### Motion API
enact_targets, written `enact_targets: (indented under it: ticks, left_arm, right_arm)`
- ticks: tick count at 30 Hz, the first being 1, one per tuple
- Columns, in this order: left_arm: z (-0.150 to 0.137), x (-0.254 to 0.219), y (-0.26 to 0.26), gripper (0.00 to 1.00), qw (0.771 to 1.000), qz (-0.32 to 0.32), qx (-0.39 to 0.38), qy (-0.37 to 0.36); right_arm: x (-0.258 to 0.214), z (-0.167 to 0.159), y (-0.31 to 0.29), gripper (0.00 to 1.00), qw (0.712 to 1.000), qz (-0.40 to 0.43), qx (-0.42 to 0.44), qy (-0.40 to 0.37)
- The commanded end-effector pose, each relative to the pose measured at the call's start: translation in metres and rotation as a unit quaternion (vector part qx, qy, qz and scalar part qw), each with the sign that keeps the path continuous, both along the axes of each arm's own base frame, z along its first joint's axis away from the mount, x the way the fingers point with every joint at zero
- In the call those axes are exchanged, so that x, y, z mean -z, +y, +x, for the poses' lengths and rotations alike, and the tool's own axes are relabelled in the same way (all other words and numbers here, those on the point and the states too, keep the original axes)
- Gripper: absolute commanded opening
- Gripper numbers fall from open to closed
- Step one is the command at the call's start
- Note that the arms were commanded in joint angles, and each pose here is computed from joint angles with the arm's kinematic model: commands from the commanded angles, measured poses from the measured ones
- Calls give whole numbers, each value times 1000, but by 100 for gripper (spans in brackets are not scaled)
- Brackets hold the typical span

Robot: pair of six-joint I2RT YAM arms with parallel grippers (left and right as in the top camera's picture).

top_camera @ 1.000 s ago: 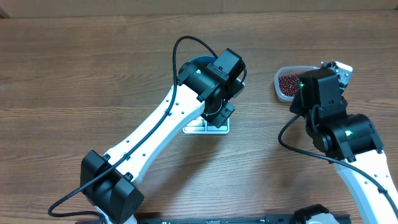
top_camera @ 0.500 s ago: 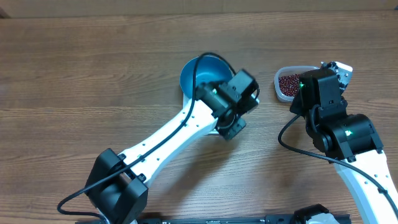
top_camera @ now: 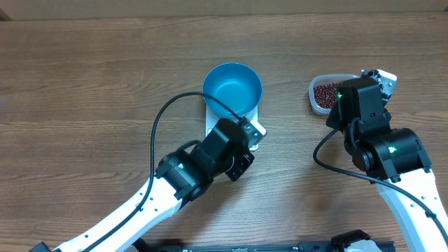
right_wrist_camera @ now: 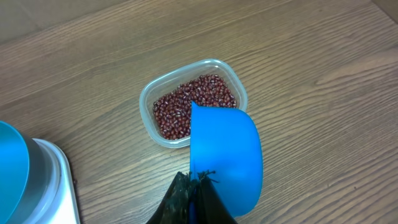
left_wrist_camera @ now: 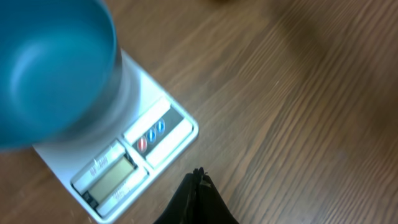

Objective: Scoop item into bowl and weigh 150g on scale

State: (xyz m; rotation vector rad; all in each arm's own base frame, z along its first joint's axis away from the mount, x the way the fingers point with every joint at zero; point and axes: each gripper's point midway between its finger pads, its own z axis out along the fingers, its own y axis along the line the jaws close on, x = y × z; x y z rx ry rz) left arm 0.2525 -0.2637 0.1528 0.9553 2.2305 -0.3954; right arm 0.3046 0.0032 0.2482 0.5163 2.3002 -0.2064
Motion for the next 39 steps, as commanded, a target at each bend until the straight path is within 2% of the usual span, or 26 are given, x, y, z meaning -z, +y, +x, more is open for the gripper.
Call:
enact_targets:
  ticks: [1, 12, 18, 23, 39]
  left_arm:
    - [0, 30, 11, 4, 999, 7, -35, 18]
    - [10, 63, 10, 4, 997, 34, -56, 41]
    - [24, 54, 9, 4, 997, 30, -73, 12]
    - [37, 65, 12, 4, 995, 39, -92, 6]
    - [47, 70, 12, 4, 994, 39, -104, 0]
  right_arm:
    - [-11, 4, -1, 4, 1000, 8, 8, -17]
    - [-12, 5, -1, 4, 1000, 9, 7, -19]
    - [-9, 6, 0, 4, 1000, 9, 6, -14]
    - [-3, 10, 1, 4, 1000, 6, 7, -4]
    - [3, 14, 2, 4, 1000, 4, 6, 4]
